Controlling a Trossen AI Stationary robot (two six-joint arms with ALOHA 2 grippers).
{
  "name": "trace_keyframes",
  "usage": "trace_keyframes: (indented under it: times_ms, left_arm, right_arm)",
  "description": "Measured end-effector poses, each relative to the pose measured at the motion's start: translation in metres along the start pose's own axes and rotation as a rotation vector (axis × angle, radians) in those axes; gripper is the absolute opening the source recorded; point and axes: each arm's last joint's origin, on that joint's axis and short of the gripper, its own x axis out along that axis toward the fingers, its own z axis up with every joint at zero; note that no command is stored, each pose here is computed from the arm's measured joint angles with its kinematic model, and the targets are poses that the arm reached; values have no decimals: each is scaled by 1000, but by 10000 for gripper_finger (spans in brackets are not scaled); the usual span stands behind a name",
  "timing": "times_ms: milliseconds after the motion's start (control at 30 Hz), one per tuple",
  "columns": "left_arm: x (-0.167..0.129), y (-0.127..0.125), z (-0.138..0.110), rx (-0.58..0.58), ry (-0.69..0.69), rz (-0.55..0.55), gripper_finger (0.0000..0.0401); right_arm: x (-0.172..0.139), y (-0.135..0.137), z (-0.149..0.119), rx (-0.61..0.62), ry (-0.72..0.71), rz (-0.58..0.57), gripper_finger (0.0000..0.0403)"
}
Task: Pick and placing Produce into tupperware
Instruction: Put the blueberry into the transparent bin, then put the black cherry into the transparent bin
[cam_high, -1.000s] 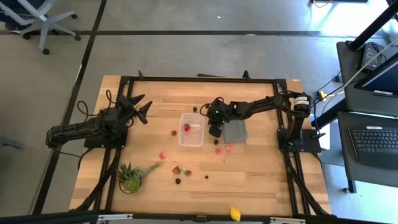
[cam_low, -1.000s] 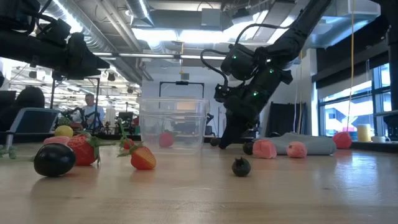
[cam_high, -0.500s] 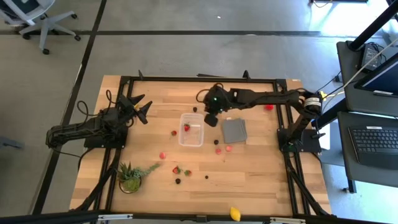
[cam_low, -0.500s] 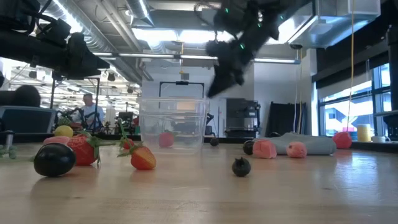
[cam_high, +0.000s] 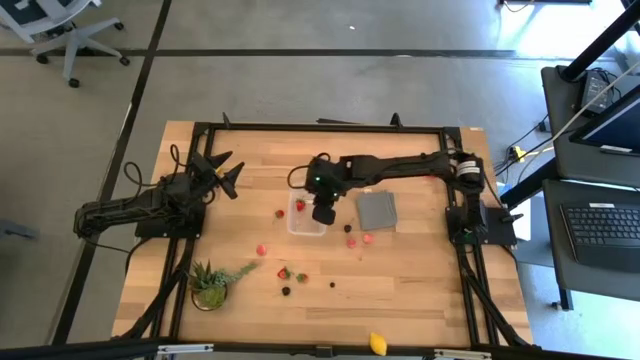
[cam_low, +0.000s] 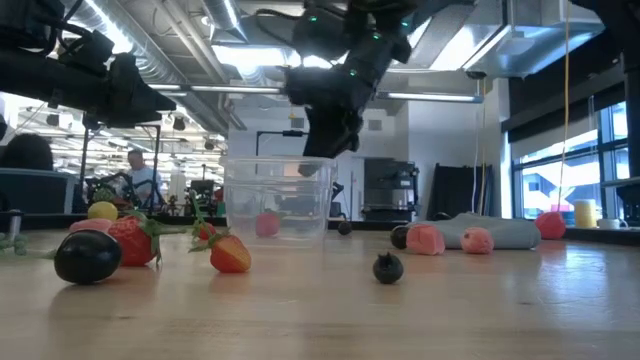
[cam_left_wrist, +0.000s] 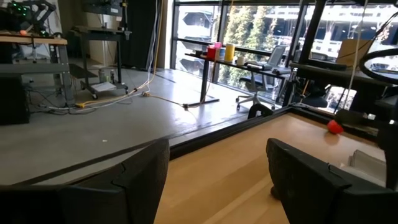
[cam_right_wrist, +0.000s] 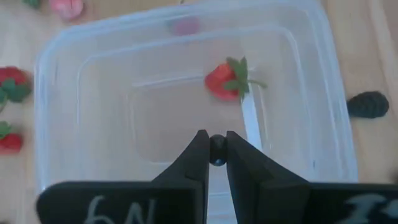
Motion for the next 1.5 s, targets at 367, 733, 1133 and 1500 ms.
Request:
trace_keyframes:
  times_ms: [367, 733, 1133, 1500]
  left_arm:
    - [0, 0, 0, 0, 0, 0, 261]
    - [0, 0, 0, 0, 0, 1, 261]
    - [0, 0, 0, 0, 0, 1, 261]
    - [0, 0, 0, 0, 0, 1, 261]
  right_arm:
    - [31, -3, 15, 54, 240, -28, 38]
    - [21, 1, 39, 20, 185, -20, 121]
    - [-8, -3, 53, 9, 196, -28, 189]
    - [-37, -3, 40, 64, 419, -56, 229]
